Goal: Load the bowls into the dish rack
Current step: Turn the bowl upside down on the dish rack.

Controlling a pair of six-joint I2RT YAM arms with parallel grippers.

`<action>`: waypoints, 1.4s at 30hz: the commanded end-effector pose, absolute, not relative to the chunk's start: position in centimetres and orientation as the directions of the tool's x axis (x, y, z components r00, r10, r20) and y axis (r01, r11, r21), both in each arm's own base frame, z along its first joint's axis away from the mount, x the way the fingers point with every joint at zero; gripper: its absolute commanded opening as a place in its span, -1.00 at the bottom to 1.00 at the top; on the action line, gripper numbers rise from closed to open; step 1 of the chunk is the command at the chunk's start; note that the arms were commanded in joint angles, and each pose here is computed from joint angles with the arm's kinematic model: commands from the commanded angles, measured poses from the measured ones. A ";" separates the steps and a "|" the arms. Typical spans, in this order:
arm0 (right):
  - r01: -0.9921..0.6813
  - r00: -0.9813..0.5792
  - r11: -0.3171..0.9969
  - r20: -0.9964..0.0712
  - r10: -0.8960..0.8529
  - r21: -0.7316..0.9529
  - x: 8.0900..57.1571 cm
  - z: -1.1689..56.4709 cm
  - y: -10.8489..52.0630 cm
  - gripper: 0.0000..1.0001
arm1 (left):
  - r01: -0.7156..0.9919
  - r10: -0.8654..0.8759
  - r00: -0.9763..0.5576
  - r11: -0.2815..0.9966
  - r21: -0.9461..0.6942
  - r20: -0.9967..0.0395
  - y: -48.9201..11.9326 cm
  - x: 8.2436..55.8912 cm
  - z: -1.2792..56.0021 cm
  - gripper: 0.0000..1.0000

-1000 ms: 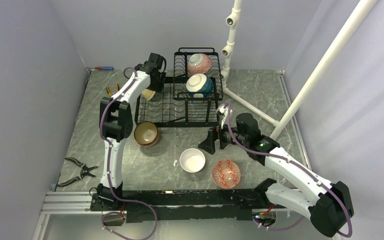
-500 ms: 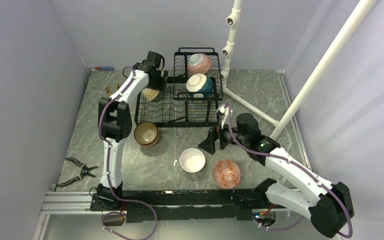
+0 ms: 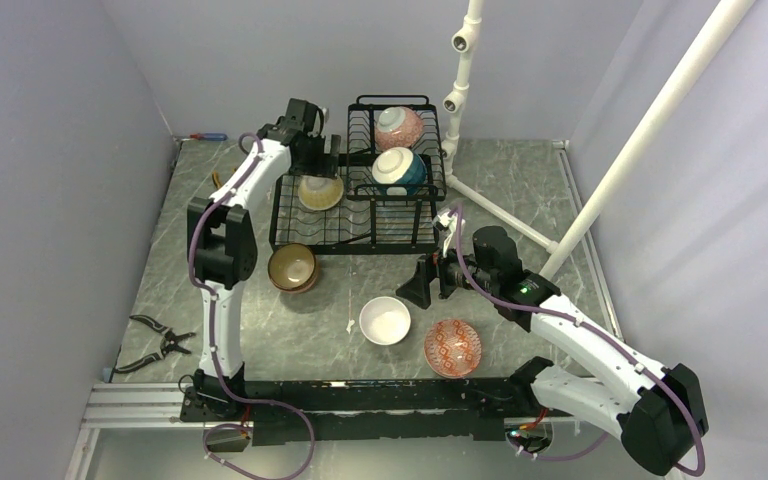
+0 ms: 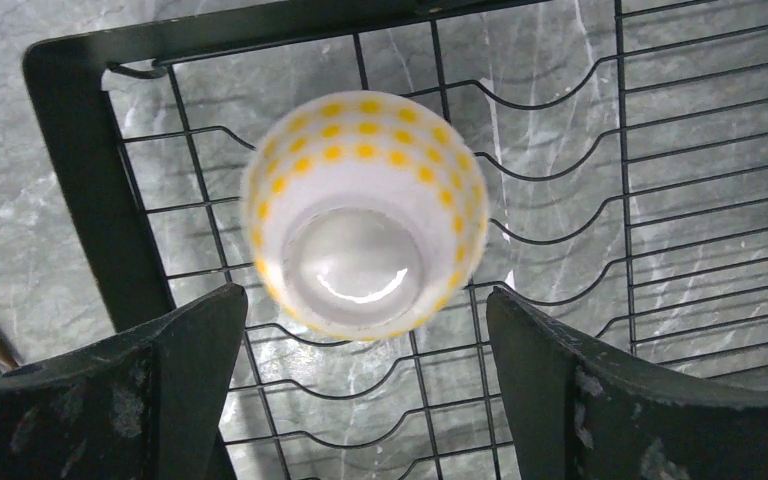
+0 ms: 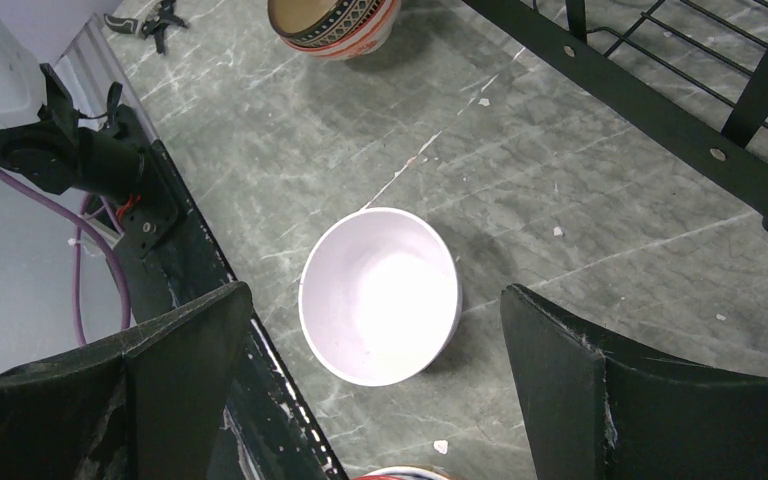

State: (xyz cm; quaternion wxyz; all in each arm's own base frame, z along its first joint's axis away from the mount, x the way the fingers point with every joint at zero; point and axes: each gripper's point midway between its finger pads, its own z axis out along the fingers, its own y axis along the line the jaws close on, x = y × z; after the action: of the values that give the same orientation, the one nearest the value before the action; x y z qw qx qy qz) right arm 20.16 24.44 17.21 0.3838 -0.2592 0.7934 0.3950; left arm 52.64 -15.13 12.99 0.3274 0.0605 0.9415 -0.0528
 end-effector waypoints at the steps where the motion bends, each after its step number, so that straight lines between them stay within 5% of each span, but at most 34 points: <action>1: -0.739 -0.534 0.535 -0.840 -0.095 0.410 20.4 18.5 24.7 0.99 | 0.166 0.051 -0.739 0.980 -0.109 -0.672 -16.0 52.4 16.1 0.88; 5: -0.740 -0.532 0.536 -0.841 -0.097 0.406 20.4 18.6 24.7 0.99 | 0.163 0.047 -0.744 0.980 -0.113 -0.666 -15.9 51.8 16.0 0.85; 14: -0.739 -0.537 0.536 -0.837 -0.102 0.409 20.6 18.4 24.8 0.99 | 0.191 -0.073 -0.775 0.920 -0.343 -0.628 -18.8 47.8 15.4 0.33; 24: -0.740 -0.540 0.531 -0.835 -0.102 0.413 20.9 18.5 25.1 0.99 | 0.203 -0.176 -0.816 0.805 -0.557 -0.551 -22.8 47.5 13.1 0.02; 42: -0.728 -0.539 0.561 -0.835 -0.111 0.395 21.1 18.0 24.6 0.99 | -0.007 -0.246 -0.813 0.910 -0.413 -0.527 -16.9 51.7 7.3 -0.27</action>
State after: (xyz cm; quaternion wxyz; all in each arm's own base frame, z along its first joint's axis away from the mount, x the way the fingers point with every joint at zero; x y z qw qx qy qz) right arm 20.23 24.34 16.12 0.3697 -0.2587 0.8044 0.3864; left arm 50.04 -19.94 6.75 0.2740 -0.0375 0.9337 -0.2275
